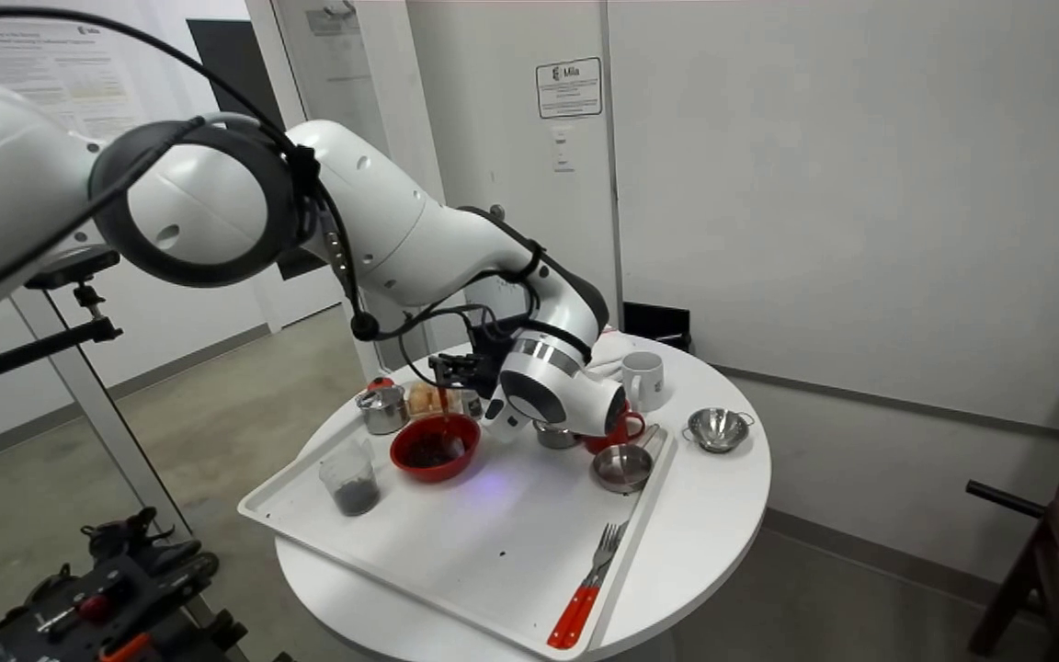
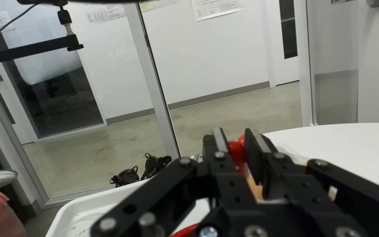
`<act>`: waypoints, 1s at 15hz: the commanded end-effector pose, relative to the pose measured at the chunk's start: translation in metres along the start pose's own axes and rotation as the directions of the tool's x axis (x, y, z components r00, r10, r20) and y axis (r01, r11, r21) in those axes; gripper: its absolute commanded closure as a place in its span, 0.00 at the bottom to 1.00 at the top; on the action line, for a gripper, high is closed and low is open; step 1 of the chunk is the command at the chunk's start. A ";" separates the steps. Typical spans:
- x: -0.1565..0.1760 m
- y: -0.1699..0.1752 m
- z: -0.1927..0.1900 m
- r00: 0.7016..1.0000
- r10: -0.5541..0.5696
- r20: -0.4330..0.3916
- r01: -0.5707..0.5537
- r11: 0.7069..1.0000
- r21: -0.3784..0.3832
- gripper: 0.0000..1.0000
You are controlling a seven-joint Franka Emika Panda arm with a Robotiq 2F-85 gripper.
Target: Use the spoon to stir the contents in the orange bowl
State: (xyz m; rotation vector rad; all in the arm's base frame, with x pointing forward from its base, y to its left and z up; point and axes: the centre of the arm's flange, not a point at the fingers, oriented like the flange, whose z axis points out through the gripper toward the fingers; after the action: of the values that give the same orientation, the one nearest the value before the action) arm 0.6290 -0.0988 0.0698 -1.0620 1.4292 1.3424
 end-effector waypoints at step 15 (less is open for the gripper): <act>-0.008 -0.005 0.082 0.998 -0.008 -0.058 -0.002 0.987 -0.158 0.95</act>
State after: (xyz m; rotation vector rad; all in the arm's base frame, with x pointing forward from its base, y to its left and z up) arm 0.6317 -0.0316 0.0660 -1.1592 1.3878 1.4322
